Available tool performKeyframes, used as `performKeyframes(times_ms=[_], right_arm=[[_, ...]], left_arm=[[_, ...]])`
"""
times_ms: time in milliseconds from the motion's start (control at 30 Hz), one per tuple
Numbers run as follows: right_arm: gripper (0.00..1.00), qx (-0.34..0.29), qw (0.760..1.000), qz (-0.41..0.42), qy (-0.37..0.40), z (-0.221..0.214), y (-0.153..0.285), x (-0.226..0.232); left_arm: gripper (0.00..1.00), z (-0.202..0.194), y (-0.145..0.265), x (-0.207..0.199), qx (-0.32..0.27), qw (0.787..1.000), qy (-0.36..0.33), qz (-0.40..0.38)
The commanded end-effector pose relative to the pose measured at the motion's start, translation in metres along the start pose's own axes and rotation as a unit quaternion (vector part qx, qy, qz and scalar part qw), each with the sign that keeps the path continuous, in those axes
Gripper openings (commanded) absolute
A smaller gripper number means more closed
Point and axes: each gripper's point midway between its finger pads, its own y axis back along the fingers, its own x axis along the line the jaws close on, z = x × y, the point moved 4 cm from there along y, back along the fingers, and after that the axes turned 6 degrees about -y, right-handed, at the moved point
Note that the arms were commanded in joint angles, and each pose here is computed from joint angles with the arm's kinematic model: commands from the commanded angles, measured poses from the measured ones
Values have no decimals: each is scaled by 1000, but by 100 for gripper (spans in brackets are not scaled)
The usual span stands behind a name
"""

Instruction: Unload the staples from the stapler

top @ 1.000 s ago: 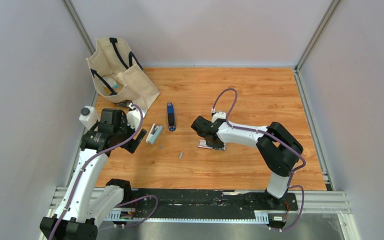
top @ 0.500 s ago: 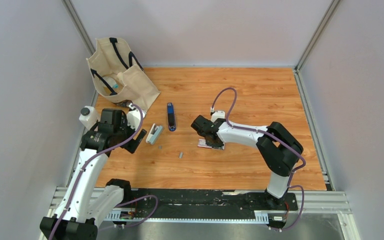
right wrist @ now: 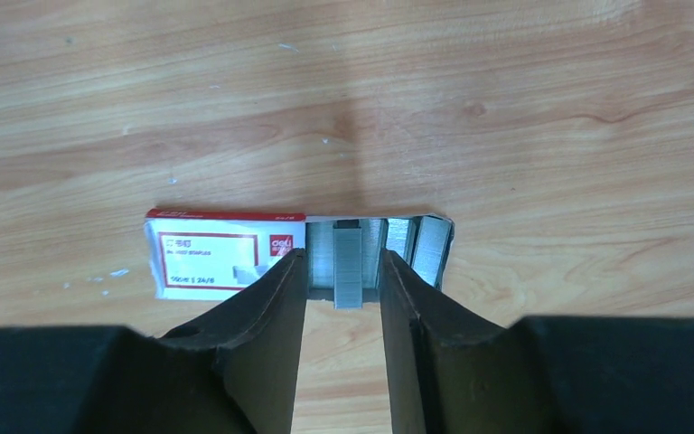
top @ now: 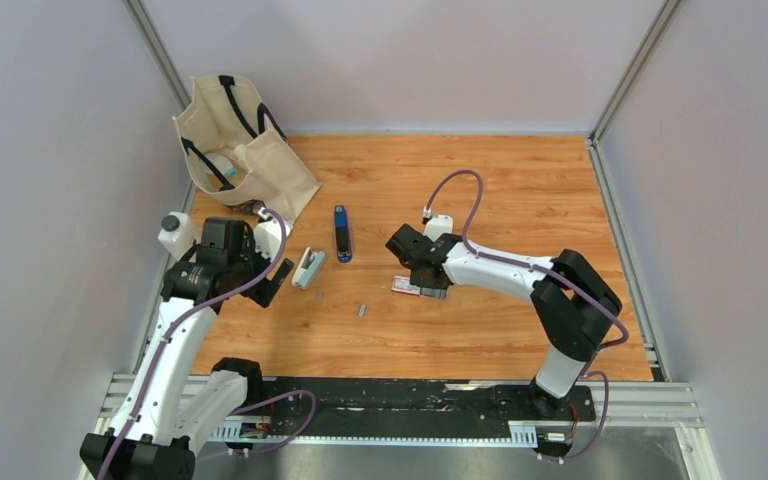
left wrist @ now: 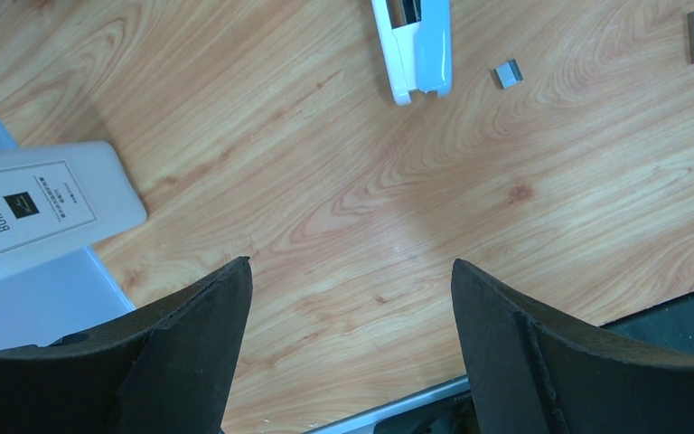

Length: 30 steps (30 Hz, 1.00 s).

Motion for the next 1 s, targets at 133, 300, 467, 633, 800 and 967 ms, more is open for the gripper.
performKeyframes(times_ms=[133, 300, 467, 633, 800, 967], right_arm=[[32, -24, 999, 43, -18, 18, 25, 6], [18, -8, 999, 49, -20, 10, 26, 3], [10, 21, 997, 66, -25, -6, 24, -1], [8, 41, 996, 72, -24, -17, 18, -1], [8, 43, 996, 74, -18, -17, 15, 4], [8, 38, 997, 69, -16, -13, 13, 5]], left_arm=[[89, 4, 0, 0, -13, 1000, -5, -4], [89, 3, -1, -1, -10, 1000, -5, -8], [89, 5, -2, -1, -10, 1000, -4, -11], [89, 6, -2, -1, -12, 1000, -1, -13], [89, 6, -1, 0, -13, 1000, -2, -11], [89, 5, -2, -1, -11, 1000, -4, -11]])
